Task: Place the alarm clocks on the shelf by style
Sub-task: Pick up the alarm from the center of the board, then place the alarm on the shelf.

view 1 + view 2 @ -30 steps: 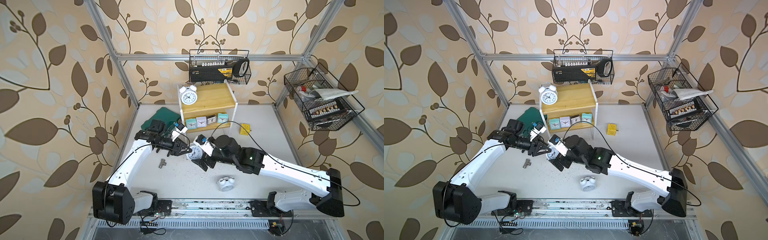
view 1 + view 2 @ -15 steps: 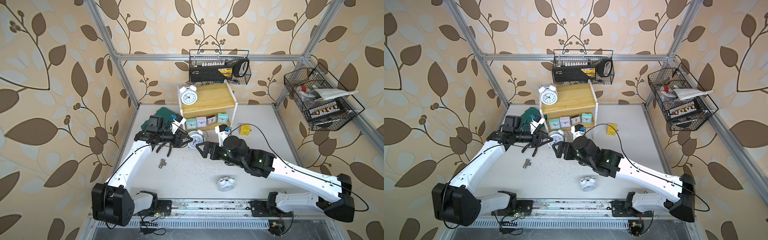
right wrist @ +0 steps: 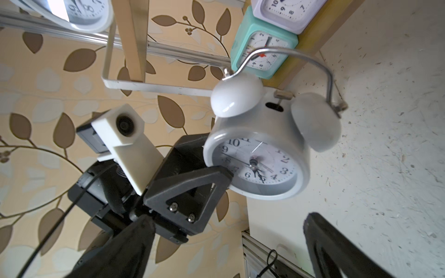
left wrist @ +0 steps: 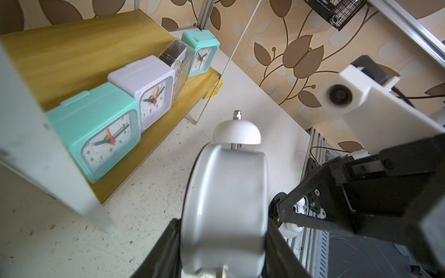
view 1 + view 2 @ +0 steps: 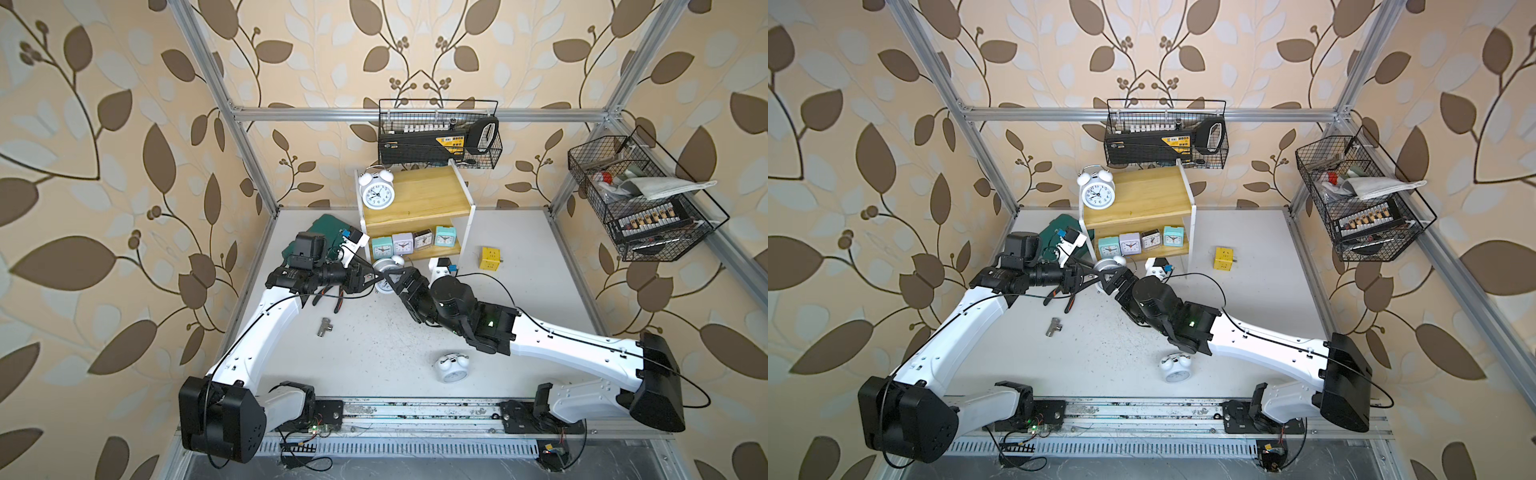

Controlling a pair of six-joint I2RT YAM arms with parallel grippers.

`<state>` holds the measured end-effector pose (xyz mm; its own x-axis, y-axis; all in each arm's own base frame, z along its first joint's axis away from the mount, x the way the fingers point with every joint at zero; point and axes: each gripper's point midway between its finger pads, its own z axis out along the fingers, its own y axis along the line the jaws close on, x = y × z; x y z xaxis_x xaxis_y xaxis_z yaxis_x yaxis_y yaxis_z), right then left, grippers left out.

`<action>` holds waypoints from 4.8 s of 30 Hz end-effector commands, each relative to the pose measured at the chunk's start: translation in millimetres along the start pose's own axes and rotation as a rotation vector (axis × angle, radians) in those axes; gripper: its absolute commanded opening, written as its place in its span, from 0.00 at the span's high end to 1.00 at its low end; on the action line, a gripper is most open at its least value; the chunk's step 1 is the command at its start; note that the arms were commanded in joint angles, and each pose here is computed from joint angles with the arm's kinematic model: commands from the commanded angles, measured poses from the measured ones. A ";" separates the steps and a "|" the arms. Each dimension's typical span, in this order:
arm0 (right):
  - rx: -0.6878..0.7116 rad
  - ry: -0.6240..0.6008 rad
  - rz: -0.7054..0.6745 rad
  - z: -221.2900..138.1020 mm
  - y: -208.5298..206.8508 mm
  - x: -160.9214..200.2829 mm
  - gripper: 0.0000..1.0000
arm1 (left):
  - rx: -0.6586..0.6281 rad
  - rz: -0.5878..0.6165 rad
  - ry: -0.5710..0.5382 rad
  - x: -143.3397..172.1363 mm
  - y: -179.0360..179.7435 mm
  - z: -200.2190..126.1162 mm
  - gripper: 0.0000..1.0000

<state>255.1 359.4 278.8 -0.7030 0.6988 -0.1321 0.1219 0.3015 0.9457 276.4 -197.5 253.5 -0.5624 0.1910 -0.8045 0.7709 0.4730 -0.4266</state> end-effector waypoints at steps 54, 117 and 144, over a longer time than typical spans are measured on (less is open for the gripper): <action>0.072 -0.146 0.141 59.3 -25.5 -13.4 0.12 | 0.004 0.082 -0.058 -14.7 -13.4 -6.5 0.94; 0.288 -0.296 -1.214 7.4 155.2 -176.4 0.35 | 0.108 0.110 0.030 6.1 -31.9 -19.1 0.01; 0.333 -0.319 -1.211 65.5 137.4 -197.8 0.24 | 0.098 0.106 0.027 7.7 -27.7 -20.5 0.01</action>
<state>450.0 301.7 403.3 -0.3344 -0.0474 -0.9412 -0.2735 0.9606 0.0488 246.9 -194.2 257.8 -0.5243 0.2589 -0.8112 0.8296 0.3700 -0.4181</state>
